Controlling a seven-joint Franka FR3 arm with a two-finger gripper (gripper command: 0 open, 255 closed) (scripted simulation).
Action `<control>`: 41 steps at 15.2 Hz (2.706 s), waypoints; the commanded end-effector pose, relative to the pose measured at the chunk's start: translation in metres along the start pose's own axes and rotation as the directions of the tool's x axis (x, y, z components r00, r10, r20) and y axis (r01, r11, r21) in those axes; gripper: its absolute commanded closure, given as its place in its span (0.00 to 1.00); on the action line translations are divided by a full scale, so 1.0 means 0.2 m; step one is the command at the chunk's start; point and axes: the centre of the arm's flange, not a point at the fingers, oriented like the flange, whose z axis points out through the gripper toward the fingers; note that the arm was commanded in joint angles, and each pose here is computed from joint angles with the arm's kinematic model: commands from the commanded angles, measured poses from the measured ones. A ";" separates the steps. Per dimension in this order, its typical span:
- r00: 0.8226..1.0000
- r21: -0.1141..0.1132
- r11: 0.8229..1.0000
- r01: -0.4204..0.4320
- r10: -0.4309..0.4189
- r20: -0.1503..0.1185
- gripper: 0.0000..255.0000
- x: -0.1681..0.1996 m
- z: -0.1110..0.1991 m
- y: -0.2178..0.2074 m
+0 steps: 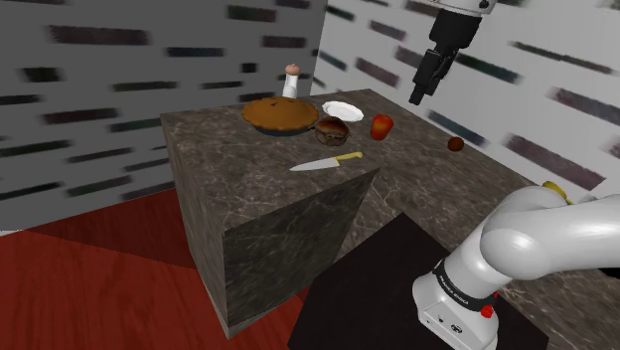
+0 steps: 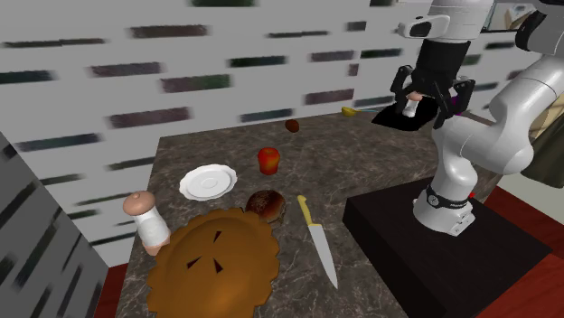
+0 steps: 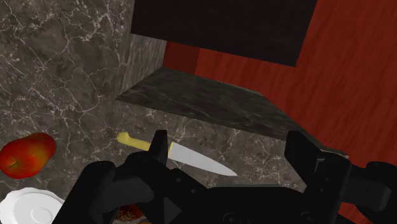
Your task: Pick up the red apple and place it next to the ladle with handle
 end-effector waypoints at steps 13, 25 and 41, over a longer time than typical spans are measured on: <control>0.996 0.000 0.997 -0.078 0.078 0.049 0.00 0.45 0.35 0.58; 0.983 -0.005 0.988 -0.156 0.155 0.098 0.00 0.83 0.73 1.20; 0.955 -0.015 0.968 -0.252 0.251 0.158 0.00 1.21 1.22 2.01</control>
